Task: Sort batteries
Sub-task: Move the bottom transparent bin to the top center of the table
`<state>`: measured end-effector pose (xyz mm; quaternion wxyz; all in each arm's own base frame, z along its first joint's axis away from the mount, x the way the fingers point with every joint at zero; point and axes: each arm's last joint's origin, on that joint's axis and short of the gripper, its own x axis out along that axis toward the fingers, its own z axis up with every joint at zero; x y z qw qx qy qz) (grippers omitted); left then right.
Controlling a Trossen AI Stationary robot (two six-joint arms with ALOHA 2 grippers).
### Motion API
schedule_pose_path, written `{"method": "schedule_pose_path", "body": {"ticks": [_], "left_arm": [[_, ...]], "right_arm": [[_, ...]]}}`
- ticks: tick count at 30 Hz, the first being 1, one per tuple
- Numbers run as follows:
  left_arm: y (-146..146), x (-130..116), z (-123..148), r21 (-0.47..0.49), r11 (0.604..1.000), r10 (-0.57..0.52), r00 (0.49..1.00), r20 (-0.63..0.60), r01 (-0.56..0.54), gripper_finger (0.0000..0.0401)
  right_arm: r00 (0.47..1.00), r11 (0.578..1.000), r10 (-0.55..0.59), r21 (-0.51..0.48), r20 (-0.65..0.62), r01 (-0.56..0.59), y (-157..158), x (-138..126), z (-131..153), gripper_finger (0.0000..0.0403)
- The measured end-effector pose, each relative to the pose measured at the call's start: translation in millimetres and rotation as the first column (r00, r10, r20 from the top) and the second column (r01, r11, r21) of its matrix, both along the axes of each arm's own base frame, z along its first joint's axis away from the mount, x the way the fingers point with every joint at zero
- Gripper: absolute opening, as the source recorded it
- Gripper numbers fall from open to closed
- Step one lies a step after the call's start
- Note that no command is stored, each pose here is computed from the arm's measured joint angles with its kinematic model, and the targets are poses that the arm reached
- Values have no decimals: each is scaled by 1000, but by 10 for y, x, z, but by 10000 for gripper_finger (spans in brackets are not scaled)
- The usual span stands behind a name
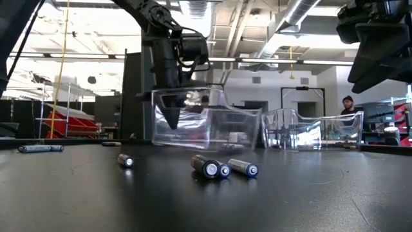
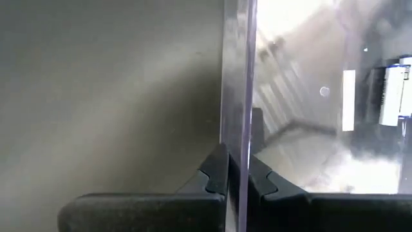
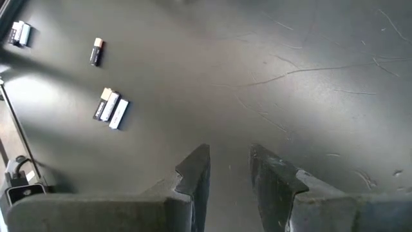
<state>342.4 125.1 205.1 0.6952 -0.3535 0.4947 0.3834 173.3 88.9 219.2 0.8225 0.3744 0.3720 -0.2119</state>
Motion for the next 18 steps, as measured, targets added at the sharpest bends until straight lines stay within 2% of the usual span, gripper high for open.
{"method": "schedule_pose_path", "body": {"ticks": [4, 10, 18], "left_arm": [[-41, -51, -15, -34, 988, 152, 987, -41, -154, 1], [-298, -145, -48, 21, 953, 301, 937, -178, -302, 1], [-507, -152, -131, 32, 898, 437, 883, -170, -438, 14]], "right_arm": [[1000, 999, 26, -23, -5, -26, -2, -1, -1, 127], [999, 999, 39, -34, -7, -39, -2, -1, -1, 127], [995, 996, 92, -20, -28, -92, -16, 4, 0, 127]]}}
